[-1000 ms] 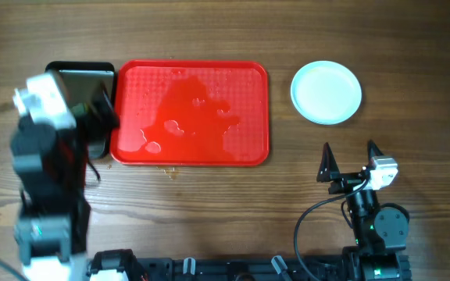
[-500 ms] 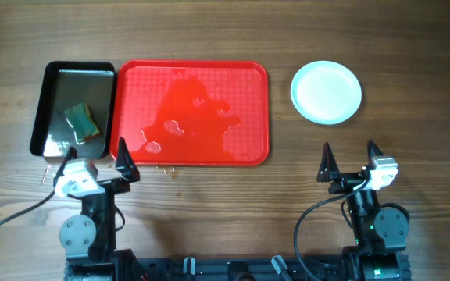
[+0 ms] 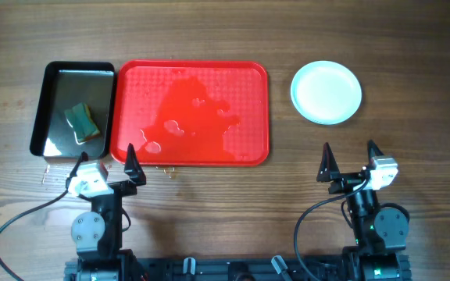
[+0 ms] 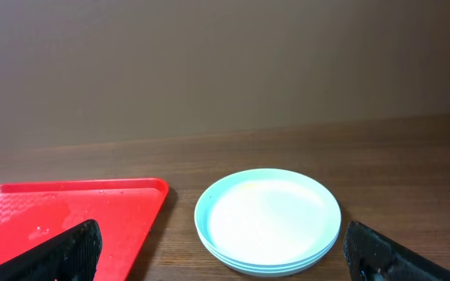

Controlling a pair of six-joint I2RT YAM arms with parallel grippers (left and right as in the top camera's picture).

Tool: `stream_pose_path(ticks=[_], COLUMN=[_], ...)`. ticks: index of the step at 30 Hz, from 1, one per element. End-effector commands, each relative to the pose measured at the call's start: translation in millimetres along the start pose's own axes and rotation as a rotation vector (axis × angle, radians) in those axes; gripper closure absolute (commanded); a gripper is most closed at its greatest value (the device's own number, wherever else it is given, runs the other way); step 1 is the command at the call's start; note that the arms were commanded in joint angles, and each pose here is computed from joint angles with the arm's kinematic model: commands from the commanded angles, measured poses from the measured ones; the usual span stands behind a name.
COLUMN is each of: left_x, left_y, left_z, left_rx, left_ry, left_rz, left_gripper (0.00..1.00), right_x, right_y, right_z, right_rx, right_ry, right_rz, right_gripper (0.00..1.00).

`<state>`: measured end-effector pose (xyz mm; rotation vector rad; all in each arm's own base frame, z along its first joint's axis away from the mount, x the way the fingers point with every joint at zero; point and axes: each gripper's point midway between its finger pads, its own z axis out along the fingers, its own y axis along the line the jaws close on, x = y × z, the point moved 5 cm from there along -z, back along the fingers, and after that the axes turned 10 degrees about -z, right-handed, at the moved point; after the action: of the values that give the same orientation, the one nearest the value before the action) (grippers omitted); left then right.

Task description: Clean dirty plates on tray and stack at the side

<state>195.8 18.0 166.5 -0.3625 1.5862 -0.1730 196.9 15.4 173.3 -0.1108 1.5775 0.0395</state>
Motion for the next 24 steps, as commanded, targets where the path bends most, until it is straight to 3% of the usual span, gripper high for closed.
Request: stream_pose_path(ticks=[1,6,24], left_x=[-15.2,6.9,8.2], left_y=[-7.4,-3.0,-4.8], left_z=[-1.1,-0.4,-0.3], left_rx=[0.045,0.035,0.051], left_ry=[-0.086,0.032,0.041], left_rz=[0.011,0.013,0.012], left_gripper=[0.0,0.0,0.0], right_x=[-1.4,-1.4,-1.3], right_y=[1.2,1.2,1.2], right_z=[-0.5,-0.5,-0.5], right_rx=[-0.012,-0.012,-0.012], right_ry=[-0.01,-0.01,-0.009], right_rz=[-0.015,-0.015,-0.015], right_gripper=[0.0,0.0,0.0])
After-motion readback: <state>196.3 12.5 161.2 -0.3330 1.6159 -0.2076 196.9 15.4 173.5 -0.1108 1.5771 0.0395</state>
